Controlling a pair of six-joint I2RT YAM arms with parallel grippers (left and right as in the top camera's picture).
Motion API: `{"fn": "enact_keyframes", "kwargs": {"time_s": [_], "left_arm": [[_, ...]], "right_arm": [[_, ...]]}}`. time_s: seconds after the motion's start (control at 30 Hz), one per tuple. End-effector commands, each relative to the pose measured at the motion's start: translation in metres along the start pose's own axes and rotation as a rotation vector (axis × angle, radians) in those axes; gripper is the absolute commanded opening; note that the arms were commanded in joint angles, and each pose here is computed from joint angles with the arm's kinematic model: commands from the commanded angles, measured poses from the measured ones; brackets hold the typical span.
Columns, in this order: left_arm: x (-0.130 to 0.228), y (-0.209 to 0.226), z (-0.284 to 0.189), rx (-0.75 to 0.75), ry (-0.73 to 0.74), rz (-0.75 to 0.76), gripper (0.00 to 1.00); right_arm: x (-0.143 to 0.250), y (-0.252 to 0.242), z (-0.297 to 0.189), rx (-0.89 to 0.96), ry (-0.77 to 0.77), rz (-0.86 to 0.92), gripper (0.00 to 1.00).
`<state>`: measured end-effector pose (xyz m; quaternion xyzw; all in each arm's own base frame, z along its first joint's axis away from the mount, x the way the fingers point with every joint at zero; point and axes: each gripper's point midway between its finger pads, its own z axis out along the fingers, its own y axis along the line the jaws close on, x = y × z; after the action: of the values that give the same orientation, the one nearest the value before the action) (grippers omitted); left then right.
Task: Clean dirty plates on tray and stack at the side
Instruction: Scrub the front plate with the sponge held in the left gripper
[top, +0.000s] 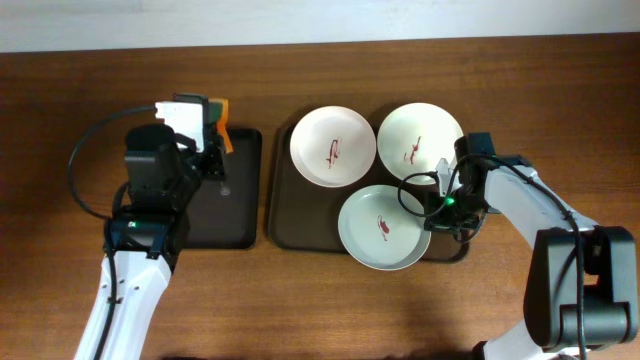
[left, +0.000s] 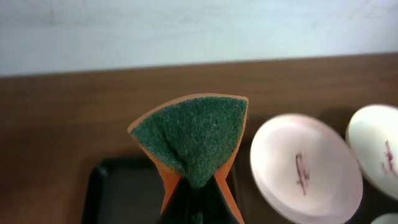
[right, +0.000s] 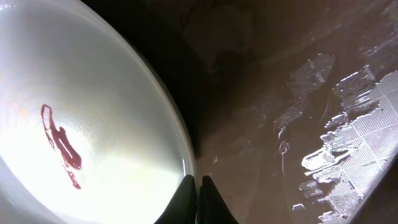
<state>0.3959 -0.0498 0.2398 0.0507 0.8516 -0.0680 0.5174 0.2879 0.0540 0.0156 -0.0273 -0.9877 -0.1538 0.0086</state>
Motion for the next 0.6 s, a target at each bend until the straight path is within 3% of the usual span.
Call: {"fn": "enact_keyframes", "kwargs": {"time_s": [0.0, 0.3, 0.57], "left_arm": [[0.020, 0.010, 0.003, -0.062, 0.084, -0.011, 0.00], [0.111, 0.015, 0.038, -0.067, 0.413, -0.032, 0.00], [0.177, 0.003, 0.066, 0.020, 0.613, -0.073, 0.00]], "right_arm": [[-0.005, -0.002, -0.001, 0.002, -0.010, 0.004, 0.04], [-0.005, -0.002, -0.001, 0.002, -0.009, 0.004, 0.04], [-0.005, -0.002, -0.001, 0.002, -0.009, 0.004, 0.04]]}}
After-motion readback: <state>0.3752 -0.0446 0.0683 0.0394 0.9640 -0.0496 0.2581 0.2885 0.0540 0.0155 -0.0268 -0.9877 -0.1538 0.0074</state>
